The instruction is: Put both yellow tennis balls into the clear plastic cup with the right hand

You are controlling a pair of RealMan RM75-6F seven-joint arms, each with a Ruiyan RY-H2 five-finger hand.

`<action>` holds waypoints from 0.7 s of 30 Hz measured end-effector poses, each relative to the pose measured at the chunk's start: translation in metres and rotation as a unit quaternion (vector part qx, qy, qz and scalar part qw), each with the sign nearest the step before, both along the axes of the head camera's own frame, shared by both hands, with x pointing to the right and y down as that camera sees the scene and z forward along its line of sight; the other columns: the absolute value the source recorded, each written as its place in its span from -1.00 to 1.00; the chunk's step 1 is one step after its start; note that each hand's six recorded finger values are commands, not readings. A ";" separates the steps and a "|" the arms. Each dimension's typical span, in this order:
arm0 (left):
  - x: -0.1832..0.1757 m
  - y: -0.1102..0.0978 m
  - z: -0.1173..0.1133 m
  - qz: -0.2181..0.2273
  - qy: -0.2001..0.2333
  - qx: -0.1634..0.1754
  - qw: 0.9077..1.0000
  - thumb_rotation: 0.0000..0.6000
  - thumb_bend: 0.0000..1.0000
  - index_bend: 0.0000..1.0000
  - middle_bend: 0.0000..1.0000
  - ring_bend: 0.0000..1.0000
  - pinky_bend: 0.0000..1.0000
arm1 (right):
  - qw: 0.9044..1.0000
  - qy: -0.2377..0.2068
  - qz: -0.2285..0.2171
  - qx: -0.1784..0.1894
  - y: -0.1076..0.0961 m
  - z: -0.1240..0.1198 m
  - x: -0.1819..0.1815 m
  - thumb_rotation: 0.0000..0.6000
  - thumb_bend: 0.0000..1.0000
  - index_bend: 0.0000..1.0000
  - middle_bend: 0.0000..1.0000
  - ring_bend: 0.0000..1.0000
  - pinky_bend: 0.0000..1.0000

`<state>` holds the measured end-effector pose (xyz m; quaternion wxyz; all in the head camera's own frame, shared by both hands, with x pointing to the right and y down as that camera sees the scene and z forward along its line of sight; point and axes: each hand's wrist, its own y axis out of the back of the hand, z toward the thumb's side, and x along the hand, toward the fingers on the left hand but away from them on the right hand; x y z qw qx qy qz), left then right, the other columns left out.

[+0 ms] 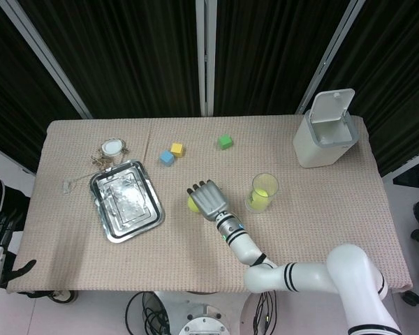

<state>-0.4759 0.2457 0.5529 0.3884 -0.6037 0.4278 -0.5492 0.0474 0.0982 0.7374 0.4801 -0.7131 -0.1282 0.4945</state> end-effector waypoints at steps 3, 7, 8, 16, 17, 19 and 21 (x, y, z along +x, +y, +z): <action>-0.001 0.000 0.000 -0.001 -0.003 0.000 1.000 1.00 -0.89 -0.87 -0.98 -1.00 -1.00 | 1.000 -0.008 -0.008 0.013 -0.001 -0.004 -0.001 1.00 -0.42 0.31 0.10 -0.01 0.29; -0.002 0.001 0.001 -0.004 -0.004 0.000 1.000 1.00 -0.89 -0.87 -0.98 -1.00 -1.00 | 0.999 -0.028 -0.008 0.033 -0.007 -0.016 0.000 1.00 -0.37 0.33 0.12 0.00 0.30; -0.002 0.001 0.001 -0.004 -0.004 0.000 1.000 1.00 -0.89 -0.87 -0.98 -1.00 -1.00 | 0.999 -0.038 -0.006 0.039 -0.010 -0.023 0.000 1.00 -0.37 0.33 0.12 0.00 0.30; -0.001 0.001 0.000 -0.003 -0.007 0.002 1.000 1.00 -0.89 -0.87 -0.98 -1.00 -1.00 | 0.988 -0.111 0.025 0.106 -0.047 -0.098 0.022 1.00 -0.37 0.36 0.14 0.00 0.30; 0.000 0.001 0.000 -0.002 -0.007 0.002 1.000 1.00 -0.89 -0.87 -0.98 -1.00 -1.00 | 0.985 -0.119 0.033 0.120 -0.055 -0.112 0.032 1.00 -0.37 0.36 0.14 0.00 0.30; 0.002 0.000 0.001 0.000 -0.008 0.001 1.000 1.00 -0.89 -0.87 -0.98 -1.00 -1.00 | 0.981 -0.127 0.045 0.140 -0.066 -0.131 0.048 1.00 -0.38 0.36 0.15 0.00 0.30; 0.004 -0.001 0.002 0.003 -0.008 0.001 1.000 1.00 -0.89 -0.87 -0.98 -1.00 -1.00 | 0.977 -0.129 0.058 0.161 -0.076 -0.151 0.070 1.00 -0.37 0.36 0.15 0.00 0.30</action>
